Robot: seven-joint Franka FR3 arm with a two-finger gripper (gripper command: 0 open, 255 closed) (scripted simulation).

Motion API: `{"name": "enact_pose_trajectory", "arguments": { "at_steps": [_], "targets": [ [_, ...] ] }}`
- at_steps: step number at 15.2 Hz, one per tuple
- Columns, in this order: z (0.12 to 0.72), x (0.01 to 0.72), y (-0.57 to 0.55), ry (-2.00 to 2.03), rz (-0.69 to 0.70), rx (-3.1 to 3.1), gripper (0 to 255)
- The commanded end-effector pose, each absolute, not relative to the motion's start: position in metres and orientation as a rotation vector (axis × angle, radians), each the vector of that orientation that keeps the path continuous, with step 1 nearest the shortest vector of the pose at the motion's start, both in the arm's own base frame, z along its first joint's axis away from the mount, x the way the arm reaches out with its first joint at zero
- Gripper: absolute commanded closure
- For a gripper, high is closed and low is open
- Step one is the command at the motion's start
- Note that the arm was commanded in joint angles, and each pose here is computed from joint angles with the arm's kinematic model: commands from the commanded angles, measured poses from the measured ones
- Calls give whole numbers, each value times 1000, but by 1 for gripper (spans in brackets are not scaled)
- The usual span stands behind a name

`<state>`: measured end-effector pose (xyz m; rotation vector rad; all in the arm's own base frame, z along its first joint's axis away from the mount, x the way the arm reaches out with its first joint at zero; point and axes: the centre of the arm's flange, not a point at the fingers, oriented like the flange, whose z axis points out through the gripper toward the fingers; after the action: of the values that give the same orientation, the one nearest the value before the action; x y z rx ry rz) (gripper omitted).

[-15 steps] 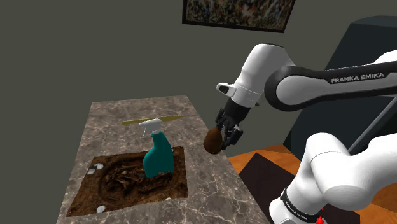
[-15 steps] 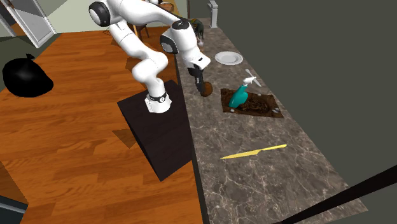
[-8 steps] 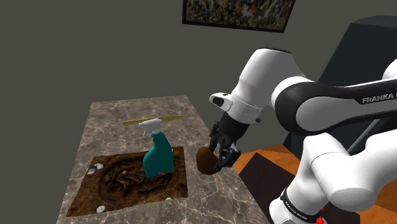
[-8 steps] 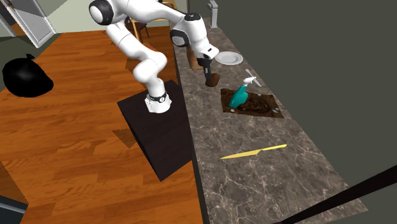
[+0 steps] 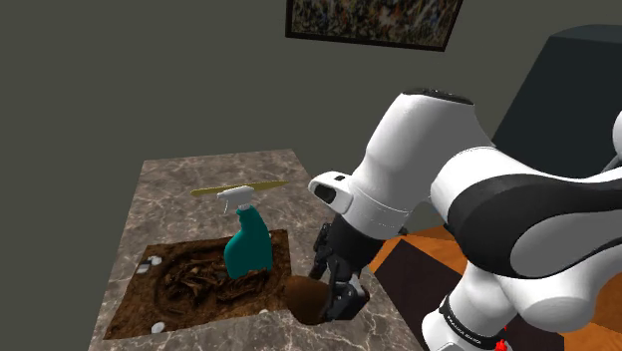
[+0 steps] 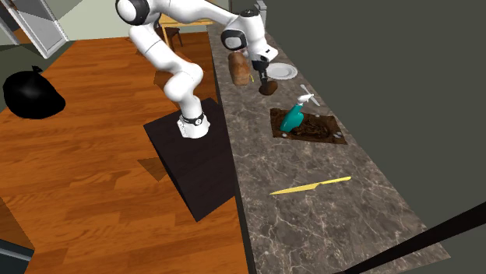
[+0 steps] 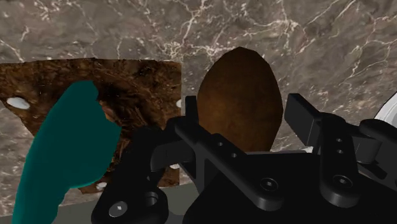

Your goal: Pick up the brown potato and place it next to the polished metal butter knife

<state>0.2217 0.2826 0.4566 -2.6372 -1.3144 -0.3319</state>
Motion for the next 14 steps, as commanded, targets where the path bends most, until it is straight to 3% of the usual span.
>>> {"name": "enact_pose_trajectory", "arguments": {
  "at_steps": [1, 10, 14],
  "targets": [
    [456, 211, 309, -1313, -331, -2636, 255],
    [457, 163, 420, -1313, -331, -2636, 255],
    [436, 163, 420, -1313, -331, -2636, 255]
  ]
}}
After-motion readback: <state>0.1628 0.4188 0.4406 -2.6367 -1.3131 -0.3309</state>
